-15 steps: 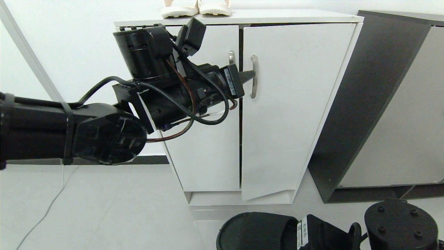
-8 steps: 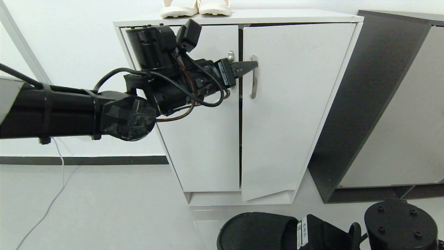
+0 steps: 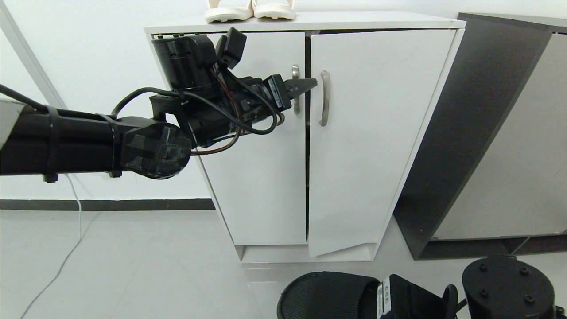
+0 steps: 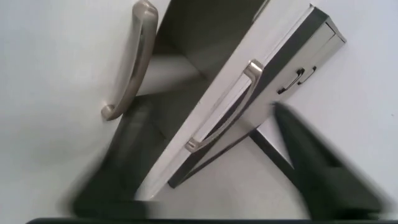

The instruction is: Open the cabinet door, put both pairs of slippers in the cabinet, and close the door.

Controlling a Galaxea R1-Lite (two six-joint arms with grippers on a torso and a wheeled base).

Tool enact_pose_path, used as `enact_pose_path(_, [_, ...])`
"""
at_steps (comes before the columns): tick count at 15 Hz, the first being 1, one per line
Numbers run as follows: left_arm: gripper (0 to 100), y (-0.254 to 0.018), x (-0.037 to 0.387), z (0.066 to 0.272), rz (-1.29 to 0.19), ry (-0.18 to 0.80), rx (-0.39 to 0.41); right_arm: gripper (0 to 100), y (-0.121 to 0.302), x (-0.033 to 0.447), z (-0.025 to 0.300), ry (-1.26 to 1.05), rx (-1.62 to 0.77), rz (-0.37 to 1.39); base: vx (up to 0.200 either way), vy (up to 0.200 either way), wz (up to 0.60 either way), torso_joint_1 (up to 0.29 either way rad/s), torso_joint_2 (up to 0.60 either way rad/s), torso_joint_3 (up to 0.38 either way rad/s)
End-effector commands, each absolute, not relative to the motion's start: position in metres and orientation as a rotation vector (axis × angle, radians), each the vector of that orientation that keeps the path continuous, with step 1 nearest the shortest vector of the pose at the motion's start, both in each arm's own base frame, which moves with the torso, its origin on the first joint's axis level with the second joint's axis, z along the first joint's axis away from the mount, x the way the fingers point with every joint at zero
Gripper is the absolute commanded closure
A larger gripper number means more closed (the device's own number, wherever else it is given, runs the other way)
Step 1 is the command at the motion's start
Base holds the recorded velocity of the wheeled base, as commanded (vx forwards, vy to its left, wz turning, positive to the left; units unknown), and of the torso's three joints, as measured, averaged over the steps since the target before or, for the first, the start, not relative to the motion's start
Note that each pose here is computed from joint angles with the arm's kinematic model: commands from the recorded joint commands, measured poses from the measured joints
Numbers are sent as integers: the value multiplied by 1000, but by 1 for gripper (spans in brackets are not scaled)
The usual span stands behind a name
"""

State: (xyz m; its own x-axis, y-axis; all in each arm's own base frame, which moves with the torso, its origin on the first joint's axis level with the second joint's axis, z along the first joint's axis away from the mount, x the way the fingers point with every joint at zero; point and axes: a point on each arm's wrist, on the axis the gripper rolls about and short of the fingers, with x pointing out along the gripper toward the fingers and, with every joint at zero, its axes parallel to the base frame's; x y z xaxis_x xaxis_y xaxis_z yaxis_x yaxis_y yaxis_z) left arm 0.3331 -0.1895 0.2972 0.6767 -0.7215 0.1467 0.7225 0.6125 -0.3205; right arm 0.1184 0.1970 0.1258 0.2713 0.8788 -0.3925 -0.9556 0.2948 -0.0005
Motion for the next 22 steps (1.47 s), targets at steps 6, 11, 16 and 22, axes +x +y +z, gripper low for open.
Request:
enact_pose_path(6, [100,-191,341,296,-827,-9,-378,100,197,119,125,352,-259,1254,0,0,0,0,0,0])
enact_pose_path(11, [100,-202,361,290,-828,-15,-380,100,198,119,123,358,-262,1253,0,0,0,0,0,0])
enact_pose_path(16, [100,-211,376,287,-830,-13,-380,100,198,119,122,361,-263,1255,0,0,0,0,0,0])
enact_pose_path(22, [100,-217,379,288,-842,-14,-380,100,198,119,122,364,-264,1255,0,0,0,0,0,0])
